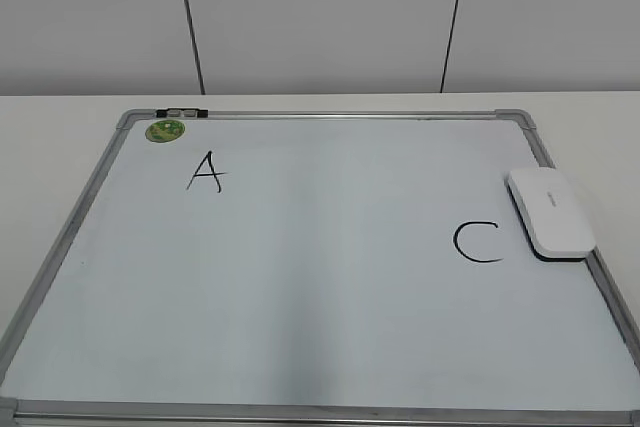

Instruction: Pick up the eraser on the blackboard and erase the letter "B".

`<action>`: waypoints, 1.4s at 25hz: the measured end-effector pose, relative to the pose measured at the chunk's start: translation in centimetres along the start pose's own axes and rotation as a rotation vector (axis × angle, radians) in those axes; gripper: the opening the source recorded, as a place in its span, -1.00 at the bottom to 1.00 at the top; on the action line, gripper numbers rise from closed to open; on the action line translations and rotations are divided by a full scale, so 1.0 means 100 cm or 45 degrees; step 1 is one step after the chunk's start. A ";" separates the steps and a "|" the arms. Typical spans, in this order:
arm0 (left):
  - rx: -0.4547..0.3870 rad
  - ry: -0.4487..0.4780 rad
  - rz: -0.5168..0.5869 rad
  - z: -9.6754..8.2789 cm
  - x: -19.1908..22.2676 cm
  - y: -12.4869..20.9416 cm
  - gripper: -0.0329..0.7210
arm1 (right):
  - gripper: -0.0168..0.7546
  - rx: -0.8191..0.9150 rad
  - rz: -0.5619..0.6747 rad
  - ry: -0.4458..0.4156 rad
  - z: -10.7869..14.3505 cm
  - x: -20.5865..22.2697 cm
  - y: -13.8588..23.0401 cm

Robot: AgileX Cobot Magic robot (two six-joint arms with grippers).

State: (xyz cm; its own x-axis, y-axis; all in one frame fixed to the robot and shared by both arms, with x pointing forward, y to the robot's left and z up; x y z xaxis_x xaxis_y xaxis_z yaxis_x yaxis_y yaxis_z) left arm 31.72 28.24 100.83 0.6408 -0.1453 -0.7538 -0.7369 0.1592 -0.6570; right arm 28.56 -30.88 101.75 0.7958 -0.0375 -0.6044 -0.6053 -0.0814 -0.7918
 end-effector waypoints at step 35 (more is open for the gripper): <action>-0.105 -0.195 -0.429 0.002 -0.043 0.019 0.01 | 0.58 0.073 -0.149 0.098 -0.004 -0.015 0.006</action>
State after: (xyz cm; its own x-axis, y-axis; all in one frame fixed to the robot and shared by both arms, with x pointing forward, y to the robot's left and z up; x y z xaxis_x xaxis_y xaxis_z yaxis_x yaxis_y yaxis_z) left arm 27.59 29.36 102.81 0.8705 -0.0277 -0.4914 -0.4899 0.0476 -0.8705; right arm 26.98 -31.28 102.25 0.8587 -0.1072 -0.5011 -0.5068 -0.0331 -0.8614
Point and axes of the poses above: a point on each arm's last joint axis where the gripper is mounted, x pointing out along that axis toward the gripper, z along the wrist's bending axis when the last joint is at zero, y = z × x, the point moved 5 cm from there along x, pointing out along that axis toward the gripper, and after that the axes turned 1 degree about x, right-handed, at the moved point
